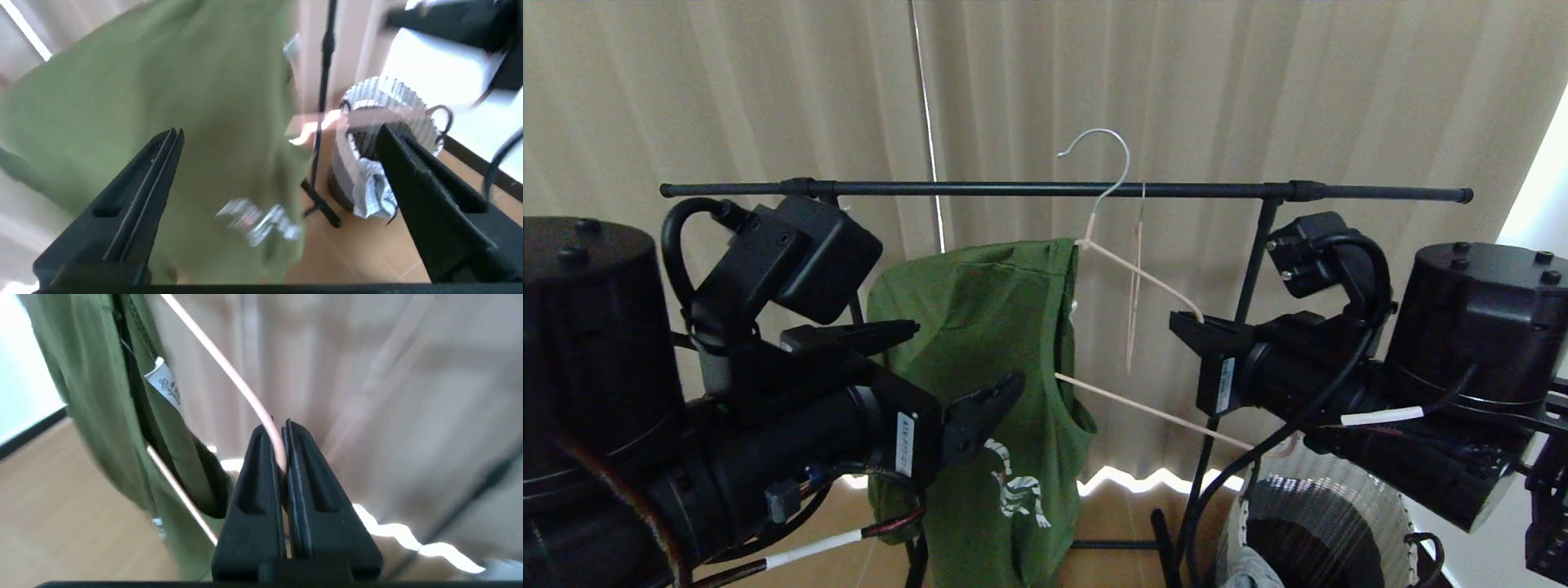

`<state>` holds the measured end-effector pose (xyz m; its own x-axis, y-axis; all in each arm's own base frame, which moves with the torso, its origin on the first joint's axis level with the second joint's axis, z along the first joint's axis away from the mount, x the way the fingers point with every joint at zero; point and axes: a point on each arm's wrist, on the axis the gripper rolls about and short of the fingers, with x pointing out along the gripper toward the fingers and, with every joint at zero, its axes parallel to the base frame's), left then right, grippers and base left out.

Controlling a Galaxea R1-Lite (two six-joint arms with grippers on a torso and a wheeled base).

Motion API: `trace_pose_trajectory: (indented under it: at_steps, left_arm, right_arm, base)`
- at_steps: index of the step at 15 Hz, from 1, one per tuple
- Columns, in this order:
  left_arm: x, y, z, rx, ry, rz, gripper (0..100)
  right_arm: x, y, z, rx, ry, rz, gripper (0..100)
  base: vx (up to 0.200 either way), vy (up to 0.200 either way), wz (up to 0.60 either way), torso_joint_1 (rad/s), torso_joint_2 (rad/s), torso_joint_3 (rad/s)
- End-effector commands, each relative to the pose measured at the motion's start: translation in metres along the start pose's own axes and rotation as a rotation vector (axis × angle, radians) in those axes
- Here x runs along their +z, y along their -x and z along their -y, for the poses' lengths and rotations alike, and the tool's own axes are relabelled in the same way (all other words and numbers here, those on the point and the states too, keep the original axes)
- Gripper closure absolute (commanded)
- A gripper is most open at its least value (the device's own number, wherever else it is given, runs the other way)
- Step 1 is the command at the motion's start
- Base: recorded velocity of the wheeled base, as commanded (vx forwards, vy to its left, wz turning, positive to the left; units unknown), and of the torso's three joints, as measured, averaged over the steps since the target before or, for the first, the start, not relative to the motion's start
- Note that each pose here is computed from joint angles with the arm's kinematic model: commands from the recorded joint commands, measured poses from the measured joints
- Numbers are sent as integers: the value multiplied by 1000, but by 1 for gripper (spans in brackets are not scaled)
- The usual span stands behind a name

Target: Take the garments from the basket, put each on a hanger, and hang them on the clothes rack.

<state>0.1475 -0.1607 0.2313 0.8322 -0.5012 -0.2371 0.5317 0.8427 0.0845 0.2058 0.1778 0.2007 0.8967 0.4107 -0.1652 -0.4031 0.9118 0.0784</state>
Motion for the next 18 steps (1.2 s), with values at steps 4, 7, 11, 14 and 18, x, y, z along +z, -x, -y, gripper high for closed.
trace_pose_trajectory:
  at_steps: [4, 7, 11, 14, 18]
  left_arm:
    - [-2, 19, -17, 54, -29, 34, 0]
    - [-4, 28, -29, 1, -179, 105, 0]
    - [8, 21, -42, -54, -318, 207, 0]
    - [13, 4, -39, -127, -487, 222, 0]
    - [16, -30, -36, -136, -545, 186, 0]
  right_arm:
    - [-3, 22, 30, -73, 49, 29, 100]
    - [-12, 28, 35, -20, 122, 60, 100]
    - [-12, 27, 37, 42, 151, 66, 100]
    - [-14, 25, 35, 69, 162, 56, 100]
    - [-13, 28, 29, 126, 171, 66, 100]
  base:
    - [0, 0, 0, 0, 0, 0]
    - [0, 0, 0, 0, 0, 0]
    - [0, 0, 0, 0, 0, 0]
    - [0, 0, 0, 0, 0, 0]
    - [0, 0, 0, 0, 0, 0]
